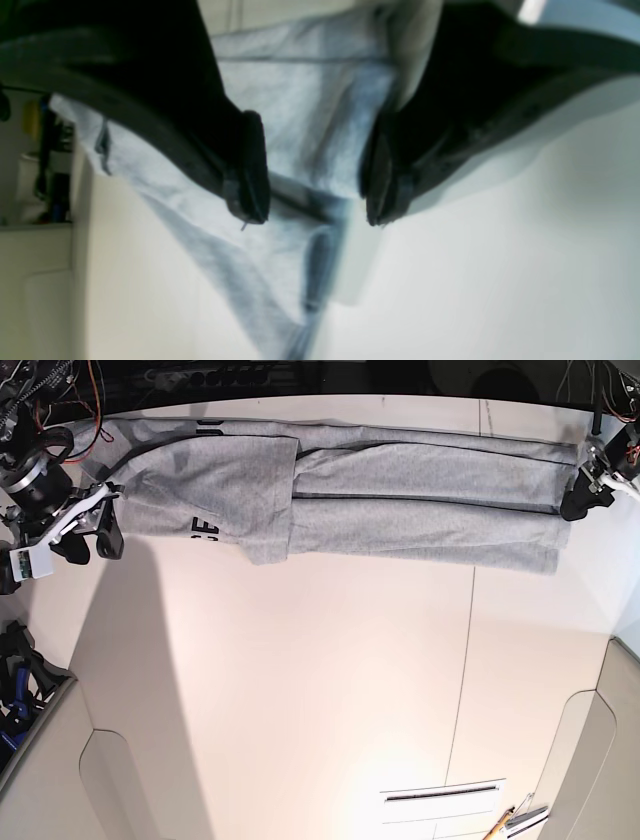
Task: Fold the T-shirt properly
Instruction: 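Lower the left gripper onto the hem end of the strip and grasp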
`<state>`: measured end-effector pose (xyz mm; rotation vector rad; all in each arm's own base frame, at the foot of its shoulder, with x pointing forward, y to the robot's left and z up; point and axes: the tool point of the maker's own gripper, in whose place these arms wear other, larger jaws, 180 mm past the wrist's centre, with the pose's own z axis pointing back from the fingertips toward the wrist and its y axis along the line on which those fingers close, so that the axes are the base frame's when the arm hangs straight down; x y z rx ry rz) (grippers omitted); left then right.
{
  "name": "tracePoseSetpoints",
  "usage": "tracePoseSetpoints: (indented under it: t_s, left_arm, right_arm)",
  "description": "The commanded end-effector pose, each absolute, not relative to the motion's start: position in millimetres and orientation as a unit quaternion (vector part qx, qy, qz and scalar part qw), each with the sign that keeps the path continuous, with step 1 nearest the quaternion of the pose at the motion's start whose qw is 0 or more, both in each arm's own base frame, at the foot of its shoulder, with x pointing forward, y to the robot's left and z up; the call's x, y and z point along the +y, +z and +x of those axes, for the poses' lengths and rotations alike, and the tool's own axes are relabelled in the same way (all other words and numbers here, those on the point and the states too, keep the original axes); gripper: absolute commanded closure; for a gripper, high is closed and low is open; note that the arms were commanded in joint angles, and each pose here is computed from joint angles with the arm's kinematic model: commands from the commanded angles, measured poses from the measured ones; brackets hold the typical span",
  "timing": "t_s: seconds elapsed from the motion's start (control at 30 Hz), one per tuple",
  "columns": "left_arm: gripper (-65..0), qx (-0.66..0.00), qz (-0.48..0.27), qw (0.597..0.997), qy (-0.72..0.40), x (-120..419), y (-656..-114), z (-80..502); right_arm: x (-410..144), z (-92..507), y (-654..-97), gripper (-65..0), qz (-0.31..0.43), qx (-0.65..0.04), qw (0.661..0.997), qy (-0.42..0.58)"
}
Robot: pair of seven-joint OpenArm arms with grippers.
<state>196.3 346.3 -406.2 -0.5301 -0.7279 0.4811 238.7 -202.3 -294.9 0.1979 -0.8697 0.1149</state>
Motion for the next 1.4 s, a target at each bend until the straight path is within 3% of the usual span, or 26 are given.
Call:
tracePoseSetpoints:
  t_s: [0.0,0.63,1.0,1.17,1.37]
  left_arm:
    - [-34.9,-0.354,-0.253,0.874,0.216,348,-399,202]
    - [-34.2,-0.345,-0.268,0.877,0.201,333,-402,212]
    - [0.0,-0.381,-0.265,0.862,0.206,338,-392,228]
    - [0.0,-0.401,-0.272,0.853,0.192,336,-377,246]
    - [0.0,-0.41,-0.341,0.834,0.141,300,-339,256]
  right_arm:
    - [-201,245,-282,-30.4,0.096,-0.444,0.888,0.063]
    - [-201,245,-282,-30.4,0.096,-0.445,0.888,0.063]
    - [-201,245,-282,-30.4,0.096,-0.445,0.888,0.063]
    - [-201,244,-282,-30.4,0.096,-0.443,0.889,0.063]
    - [-206,243,-286,-30.4,0.081,-0.435,0.894,0.062]
